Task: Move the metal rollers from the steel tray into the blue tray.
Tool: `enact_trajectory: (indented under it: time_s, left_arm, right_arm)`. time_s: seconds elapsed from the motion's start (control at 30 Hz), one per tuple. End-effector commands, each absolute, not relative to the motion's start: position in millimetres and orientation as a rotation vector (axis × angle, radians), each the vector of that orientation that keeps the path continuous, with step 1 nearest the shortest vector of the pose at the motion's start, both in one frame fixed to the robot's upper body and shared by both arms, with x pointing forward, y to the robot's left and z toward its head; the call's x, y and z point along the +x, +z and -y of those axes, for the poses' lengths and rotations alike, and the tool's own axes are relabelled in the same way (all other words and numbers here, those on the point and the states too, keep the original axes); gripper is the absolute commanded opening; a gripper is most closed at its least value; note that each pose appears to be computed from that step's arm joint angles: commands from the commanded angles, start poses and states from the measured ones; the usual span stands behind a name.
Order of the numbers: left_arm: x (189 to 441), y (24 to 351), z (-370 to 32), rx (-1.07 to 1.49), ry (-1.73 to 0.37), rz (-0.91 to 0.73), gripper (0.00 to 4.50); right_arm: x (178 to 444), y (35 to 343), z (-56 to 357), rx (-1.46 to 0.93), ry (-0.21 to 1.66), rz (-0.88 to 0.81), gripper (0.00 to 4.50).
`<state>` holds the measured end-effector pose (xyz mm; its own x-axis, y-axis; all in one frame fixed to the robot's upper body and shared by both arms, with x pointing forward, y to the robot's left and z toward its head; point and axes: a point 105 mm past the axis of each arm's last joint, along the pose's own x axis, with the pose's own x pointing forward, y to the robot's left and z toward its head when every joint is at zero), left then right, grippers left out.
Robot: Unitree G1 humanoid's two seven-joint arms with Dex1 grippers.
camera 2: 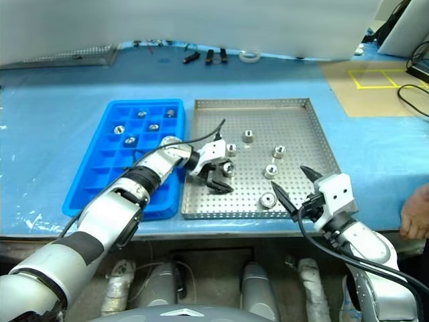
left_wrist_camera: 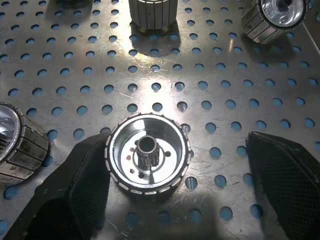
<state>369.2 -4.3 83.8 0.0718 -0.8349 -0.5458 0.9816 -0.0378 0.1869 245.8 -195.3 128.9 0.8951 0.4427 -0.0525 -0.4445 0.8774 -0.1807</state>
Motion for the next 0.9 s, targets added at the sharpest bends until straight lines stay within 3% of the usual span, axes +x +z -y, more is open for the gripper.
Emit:
enact_trajectory:
  time_s: [0.03, 0.17, 0.37, 0.6, 0.9]
  left_arm:
    - [378.5, 94.7, 8.7, 0.614, -1.44, -0.254, 4.5]
    - [381.5, 93.7, 7.3, 0.614, -1.41, -0.248, 3.7]
    - [377.2, 90.6, 2.8, 0.607, -1.445, -0.258, 1.7]
    - [370.2, 97.3, 0.0, 0.559, -1.511, -0.231, 1.7]
    - [357.7, 152.3, -18.2, 0.402, -1.556, -0.012, 1.7]
  right_arm:
    - [242.8, 144.0, 194.3, -0.219, 0.458, 0.043, 4.45]
    - [243.6, 143.9, 195.9, -0.224, 0.456, 0.041, 4.5]
    - [248.1, 145.3, 196.2, -0.23, 0.458, 0.046, 4.5]
    - [249.6, 144.7, 188.5, -0.231, 0.523, 0.031, 4.5]
    - [252.9, 152.4, 170.5, -0.262, 0.738, 0.0, 4.5]
